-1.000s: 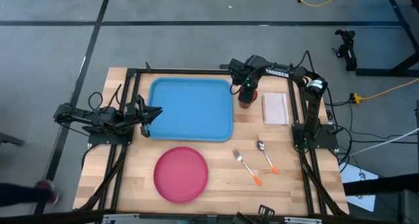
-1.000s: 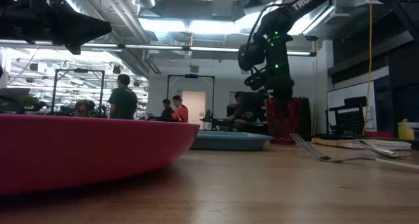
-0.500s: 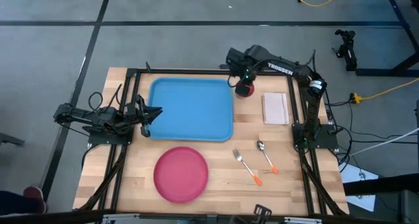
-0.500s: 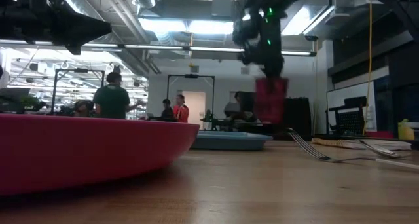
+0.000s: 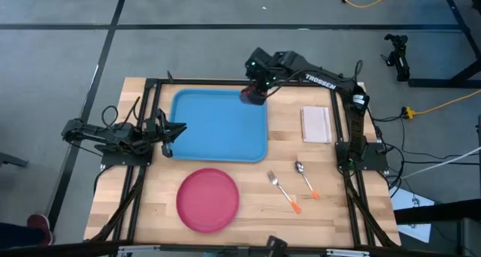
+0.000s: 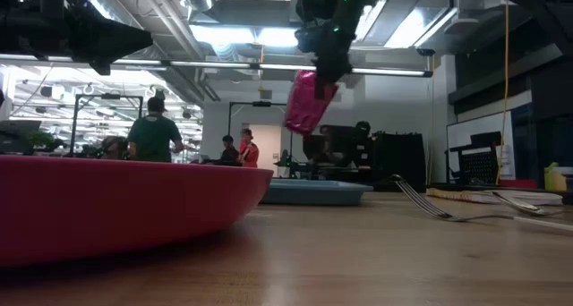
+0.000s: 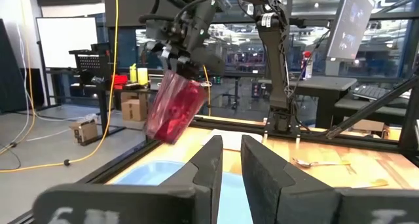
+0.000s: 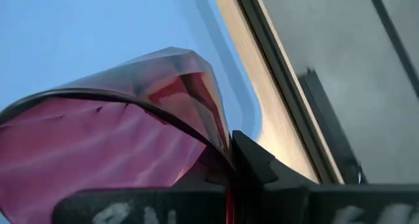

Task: Pick and place plate/cup/fork/spoon on tray
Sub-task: Put the red cup on the top right of the blue serving tray

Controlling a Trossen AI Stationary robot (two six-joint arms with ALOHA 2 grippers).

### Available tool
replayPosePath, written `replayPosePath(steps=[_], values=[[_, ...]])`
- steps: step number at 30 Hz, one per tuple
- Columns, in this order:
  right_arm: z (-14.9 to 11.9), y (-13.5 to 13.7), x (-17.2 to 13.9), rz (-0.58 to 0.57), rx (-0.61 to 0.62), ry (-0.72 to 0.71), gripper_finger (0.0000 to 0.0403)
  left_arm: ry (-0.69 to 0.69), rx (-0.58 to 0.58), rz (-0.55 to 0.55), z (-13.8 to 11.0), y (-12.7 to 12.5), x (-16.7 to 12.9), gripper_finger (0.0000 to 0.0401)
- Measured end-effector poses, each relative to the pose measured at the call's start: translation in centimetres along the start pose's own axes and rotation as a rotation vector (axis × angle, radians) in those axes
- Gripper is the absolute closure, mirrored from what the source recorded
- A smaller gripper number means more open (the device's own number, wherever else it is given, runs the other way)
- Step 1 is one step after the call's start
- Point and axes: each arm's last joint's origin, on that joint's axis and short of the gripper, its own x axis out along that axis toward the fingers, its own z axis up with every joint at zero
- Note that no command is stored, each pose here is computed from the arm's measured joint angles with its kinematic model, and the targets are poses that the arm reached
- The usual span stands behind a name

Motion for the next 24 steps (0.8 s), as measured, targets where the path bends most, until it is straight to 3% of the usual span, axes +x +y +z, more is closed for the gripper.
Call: replayPosePath(steps=[4,13,24], values=[[0.3,0.6,1.8,-0.001,-0.048,0.014,0.0394,0.006,0.003,-0.001,-0.1,0.0,0.0,0.0351],[-0.5,0.8,4.4,-0.005,0.095,0.156,0.0392,0.016,0.007,-0.004,-0.2,0.0,0.0,0.0351],[-0.9,1.3,8.4,0.004,0.092,0.246,0.0384,0.059,-0.023,-0.006,-0.6,0.0,0.0,0.0351]])
